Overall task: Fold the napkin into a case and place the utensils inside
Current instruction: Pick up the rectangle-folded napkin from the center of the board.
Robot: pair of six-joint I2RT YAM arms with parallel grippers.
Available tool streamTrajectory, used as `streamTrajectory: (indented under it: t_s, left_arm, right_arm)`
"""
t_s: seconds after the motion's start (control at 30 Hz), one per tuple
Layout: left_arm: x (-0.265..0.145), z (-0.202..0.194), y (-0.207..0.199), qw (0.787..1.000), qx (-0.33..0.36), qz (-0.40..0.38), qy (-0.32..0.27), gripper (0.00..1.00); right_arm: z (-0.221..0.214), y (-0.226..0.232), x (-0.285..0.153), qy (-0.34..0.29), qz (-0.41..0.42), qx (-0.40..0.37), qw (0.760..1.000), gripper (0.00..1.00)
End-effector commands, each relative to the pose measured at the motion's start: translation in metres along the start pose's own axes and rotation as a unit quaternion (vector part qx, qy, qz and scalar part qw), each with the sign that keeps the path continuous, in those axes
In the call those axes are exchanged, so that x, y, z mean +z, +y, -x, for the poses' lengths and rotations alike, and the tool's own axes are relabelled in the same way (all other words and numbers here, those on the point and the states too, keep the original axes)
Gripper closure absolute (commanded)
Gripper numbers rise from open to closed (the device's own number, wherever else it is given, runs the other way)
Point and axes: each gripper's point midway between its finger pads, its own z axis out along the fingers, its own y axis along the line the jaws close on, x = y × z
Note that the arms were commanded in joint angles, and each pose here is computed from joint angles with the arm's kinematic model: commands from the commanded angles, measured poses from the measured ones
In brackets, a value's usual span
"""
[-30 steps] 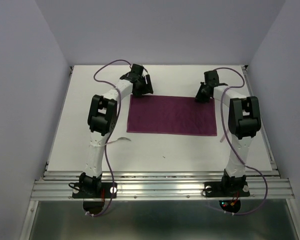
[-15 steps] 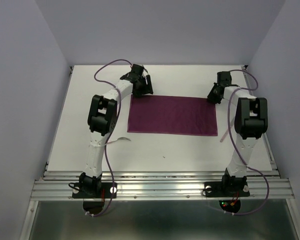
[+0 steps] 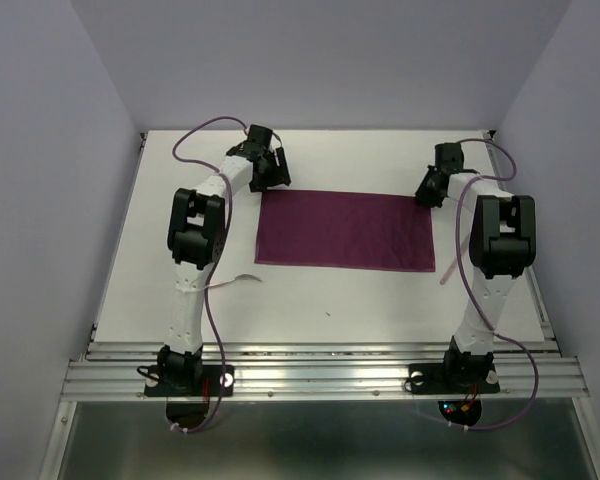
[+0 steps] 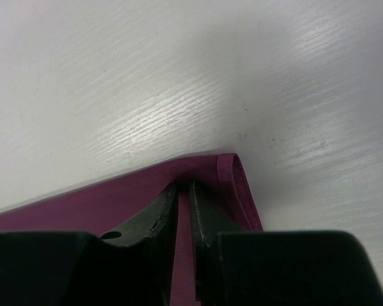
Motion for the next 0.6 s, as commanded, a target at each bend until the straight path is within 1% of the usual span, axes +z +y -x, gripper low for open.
streamTrajectory:
  t_s: [0.0,0.2,0.33,0.37,0.4,0.47,0.57]
  left_arm:
    - [-0.031,0.028,0.007,0.999,0.004,0.008,-0.034,0.21]
    - [-0.021,0.017,0.013,1.0,0.0,0.011,-0.018,0.22]
    - [-0.03,0.021,0.011,1.0,0.003,0.01,-0.026,0.22]
    - [-0.033,0.024,0.01,0.999,0.004,0.009,-0.03,0.22]
    - [-0.036,0.025,0.01,0.999,0.004,0.01,-0.033,0.22]
    - [-0.048,0.034,0.006,0.999,0.005,0.008,-0.048,0.22]
    - [-0.065,0.044,0.0,0.998,0.005,0.001,-0.066,0.22]
  right_arm:
    - [0.002,-0.011,-0.005,-0.006,-0.009,-0.005,1.0,0.81]
    - [0.006,-0.005,-0.012,-0.007,0.006,-0.006,1.0,0.81]
    - [0.026,0.006,-0.034,-0.035,0.027,-0.009,0.999,0.79]
    - [0.038,0.01,-0.049,-0.057,0.032,-0.01,0.998,0.73]
    - [0.043,0.009,-0.057,-0.068,0.029,-0.009,0.997,0.71]
    - [0.059,0.003,-0.079,-0.105,0.011,-0.01,0.994,0.63]
    - [0.055,-0.011,-0.09,-0.116,-0.014,-0.012,0.993,0.53]
